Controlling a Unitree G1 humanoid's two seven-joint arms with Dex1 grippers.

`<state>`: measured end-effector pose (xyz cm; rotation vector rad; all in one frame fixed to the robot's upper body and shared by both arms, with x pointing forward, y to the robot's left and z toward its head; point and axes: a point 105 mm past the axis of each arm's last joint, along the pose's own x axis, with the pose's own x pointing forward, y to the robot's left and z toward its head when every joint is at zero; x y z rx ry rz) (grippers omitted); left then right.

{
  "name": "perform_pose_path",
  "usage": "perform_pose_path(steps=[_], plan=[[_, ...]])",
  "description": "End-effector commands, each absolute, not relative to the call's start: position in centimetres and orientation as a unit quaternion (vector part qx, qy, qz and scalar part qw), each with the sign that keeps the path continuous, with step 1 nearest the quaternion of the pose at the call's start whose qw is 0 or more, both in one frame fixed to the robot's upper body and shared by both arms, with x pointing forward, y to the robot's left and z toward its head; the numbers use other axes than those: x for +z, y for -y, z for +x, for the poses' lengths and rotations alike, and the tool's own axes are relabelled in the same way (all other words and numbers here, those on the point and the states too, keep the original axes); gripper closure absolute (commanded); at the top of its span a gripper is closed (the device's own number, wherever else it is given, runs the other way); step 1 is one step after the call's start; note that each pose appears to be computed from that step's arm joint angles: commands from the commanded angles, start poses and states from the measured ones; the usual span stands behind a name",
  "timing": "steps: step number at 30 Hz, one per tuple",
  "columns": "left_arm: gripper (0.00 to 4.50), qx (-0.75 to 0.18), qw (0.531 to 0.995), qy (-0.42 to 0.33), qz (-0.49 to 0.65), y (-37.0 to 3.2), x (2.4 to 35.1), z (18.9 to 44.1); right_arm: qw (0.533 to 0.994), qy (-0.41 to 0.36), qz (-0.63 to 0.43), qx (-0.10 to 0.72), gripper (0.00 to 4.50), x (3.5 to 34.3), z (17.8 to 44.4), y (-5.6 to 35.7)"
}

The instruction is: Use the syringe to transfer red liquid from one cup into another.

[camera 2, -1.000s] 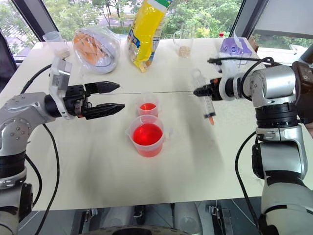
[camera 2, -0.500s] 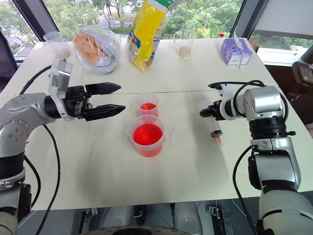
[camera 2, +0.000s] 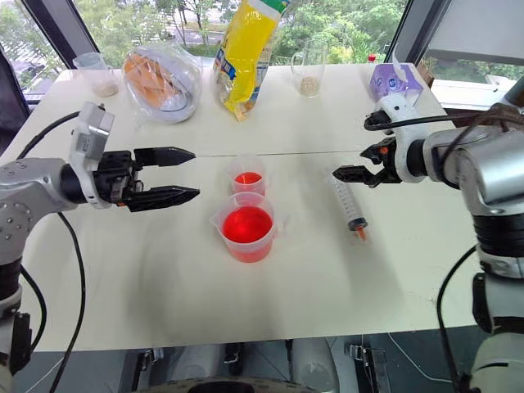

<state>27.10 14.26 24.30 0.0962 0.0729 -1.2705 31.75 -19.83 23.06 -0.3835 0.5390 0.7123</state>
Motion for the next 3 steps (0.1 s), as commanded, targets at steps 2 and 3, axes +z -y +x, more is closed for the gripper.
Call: perform_pose_path(steps=[2, 3], plan=[[0.00, -0.594, 0.802, -0.017, 0.061, -14.71, 25.23, 26.56, 0.856, -0.219, -0.242, 0.402, 0.08, 24.63, 28.87, 18.56], [0.00, -0.594, 0.802, -0.018, 0.061, -14.75, 25.22, 26.57, 0.855, -0.217, -0.244, 0.404, 0.08, 24.63, 28.63, 18.53]])
